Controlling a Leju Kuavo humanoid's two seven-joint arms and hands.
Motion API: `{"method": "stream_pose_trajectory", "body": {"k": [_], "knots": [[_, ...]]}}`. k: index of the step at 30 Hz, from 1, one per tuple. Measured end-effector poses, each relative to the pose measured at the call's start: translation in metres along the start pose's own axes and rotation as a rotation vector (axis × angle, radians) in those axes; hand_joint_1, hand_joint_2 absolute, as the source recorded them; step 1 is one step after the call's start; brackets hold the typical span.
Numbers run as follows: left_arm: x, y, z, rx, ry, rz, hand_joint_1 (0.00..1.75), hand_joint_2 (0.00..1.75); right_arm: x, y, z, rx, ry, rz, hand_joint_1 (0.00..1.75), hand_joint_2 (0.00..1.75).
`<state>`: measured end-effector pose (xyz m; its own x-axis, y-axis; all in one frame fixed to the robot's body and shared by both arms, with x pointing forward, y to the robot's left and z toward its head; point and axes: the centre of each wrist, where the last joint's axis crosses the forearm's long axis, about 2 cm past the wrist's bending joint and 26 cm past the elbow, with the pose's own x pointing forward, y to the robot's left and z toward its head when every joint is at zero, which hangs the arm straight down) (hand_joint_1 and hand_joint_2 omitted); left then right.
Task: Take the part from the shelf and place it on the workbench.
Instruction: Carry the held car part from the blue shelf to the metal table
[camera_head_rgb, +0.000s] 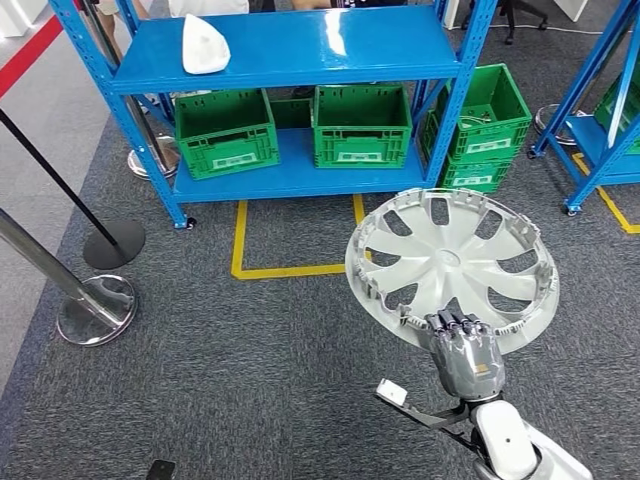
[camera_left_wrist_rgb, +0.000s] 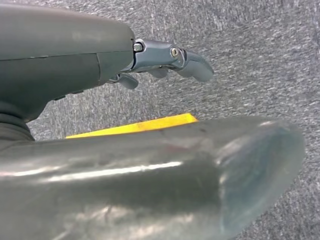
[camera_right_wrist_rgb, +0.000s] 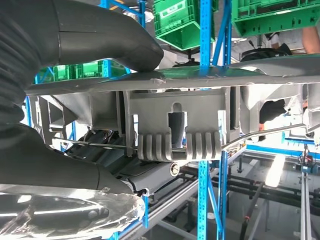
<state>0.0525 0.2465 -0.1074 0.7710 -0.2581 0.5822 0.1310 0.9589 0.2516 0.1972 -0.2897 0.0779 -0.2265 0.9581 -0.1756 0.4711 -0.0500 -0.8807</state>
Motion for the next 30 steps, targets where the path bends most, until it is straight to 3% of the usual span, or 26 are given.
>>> {"method": "stream_pose_trajectory", "body": {"k": [12, 30], "knots": [[0.0, -0.003, 0.001, -0.002, 0.006, -0.007, 0.0, 0.0, 0.001, 0.009, 0.004, 0.026, 0.021, 0.025, 1.75, 1.75], [0.0, -0.002, 0.001, 0.006, 0.012, -0.002, 0.0, 0.0, 0.004, 0.015, 0.005, 0.043, -0.05, 0.041, 1.75, 1.75]]}}
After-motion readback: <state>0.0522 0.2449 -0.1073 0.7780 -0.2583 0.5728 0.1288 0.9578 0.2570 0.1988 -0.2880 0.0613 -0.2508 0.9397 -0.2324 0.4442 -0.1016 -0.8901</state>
